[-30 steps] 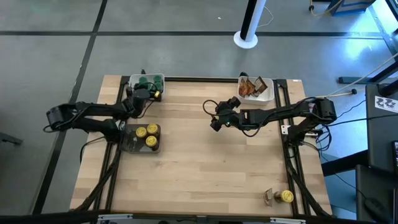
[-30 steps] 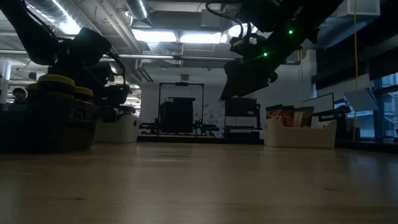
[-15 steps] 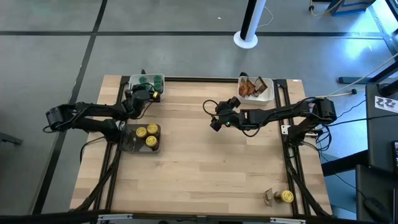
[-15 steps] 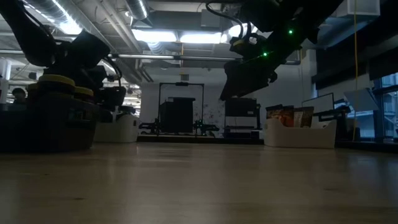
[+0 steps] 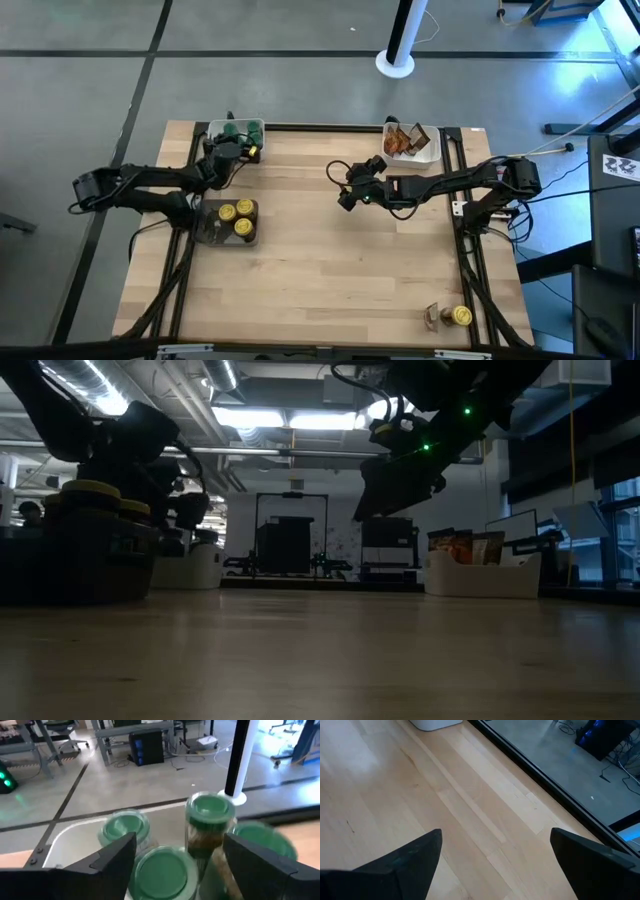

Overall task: Sort spices by type
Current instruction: Put the green seasoning bottle into the top left white bin, then put the orange seasoning pack into the top right white bin

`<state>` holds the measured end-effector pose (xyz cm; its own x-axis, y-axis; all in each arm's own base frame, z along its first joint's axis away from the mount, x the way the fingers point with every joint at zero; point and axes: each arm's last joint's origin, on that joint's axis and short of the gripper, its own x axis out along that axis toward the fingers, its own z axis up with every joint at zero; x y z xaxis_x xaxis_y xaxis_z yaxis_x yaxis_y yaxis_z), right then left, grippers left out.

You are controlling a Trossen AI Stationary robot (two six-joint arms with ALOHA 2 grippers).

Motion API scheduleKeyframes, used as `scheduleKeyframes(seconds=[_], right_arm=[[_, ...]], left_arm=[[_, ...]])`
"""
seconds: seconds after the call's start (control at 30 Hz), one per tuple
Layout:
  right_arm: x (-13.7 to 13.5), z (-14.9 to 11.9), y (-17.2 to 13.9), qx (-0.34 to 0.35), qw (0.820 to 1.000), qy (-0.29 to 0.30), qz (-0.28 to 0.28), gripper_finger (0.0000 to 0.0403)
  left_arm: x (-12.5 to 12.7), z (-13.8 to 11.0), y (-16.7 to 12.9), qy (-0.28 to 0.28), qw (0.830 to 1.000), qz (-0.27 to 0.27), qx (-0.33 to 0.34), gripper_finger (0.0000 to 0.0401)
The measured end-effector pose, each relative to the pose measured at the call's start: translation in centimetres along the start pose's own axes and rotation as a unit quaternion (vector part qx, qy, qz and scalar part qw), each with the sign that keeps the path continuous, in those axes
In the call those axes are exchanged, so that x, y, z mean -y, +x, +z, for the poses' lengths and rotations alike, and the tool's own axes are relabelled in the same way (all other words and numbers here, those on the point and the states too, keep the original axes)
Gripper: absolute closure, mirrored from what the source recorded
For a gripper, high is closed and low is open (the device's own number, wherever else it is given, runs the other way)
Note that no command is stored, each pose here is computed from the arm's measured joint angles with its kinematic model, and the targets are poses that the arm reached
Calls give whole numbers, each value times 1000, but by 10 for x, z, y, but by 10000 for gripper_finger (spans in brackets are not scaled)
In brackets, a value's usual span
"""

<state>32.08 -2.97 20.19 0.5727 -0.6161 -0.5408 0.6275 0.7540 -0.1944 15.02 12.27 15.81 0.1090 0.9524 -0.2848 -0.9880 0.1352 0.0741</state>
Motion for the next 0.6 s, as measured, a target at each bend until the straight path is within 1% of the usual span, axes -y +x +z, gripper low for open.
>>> scheduleKeyframes(seconds=[0.1, 0.23, 0.4, 0.47, 0.5, 0.6], right_arm=[[0, 0, 0, 0, 1000, 0, 0, 32], [0, 0, 0, 0, 1000, 0, 0, 32], [0, 0, 0, 0, 1000, -2, 0, 32], [0, 0, 0, -1, 1000, -2, 0, 32], [0, 0, 0, -1, 1000, -2, 0, 32], [0, 0, 0, -1, 1000, -2, 0, 32]], left_arm=[[1, 11, -4, -10, 1000, -9, 15, 114], [1, 27, -15, 7, 999, -25, 34, 113], [-1, 46, -34, -17, 996, -60, 66, 113], [-1, 52, -43, -26, 992, -99, 79, 113], [-1, 54, -47, -27, 988, -127, 85, 113], [4, 59, -58, -24, 968, -229, 98, 113]])
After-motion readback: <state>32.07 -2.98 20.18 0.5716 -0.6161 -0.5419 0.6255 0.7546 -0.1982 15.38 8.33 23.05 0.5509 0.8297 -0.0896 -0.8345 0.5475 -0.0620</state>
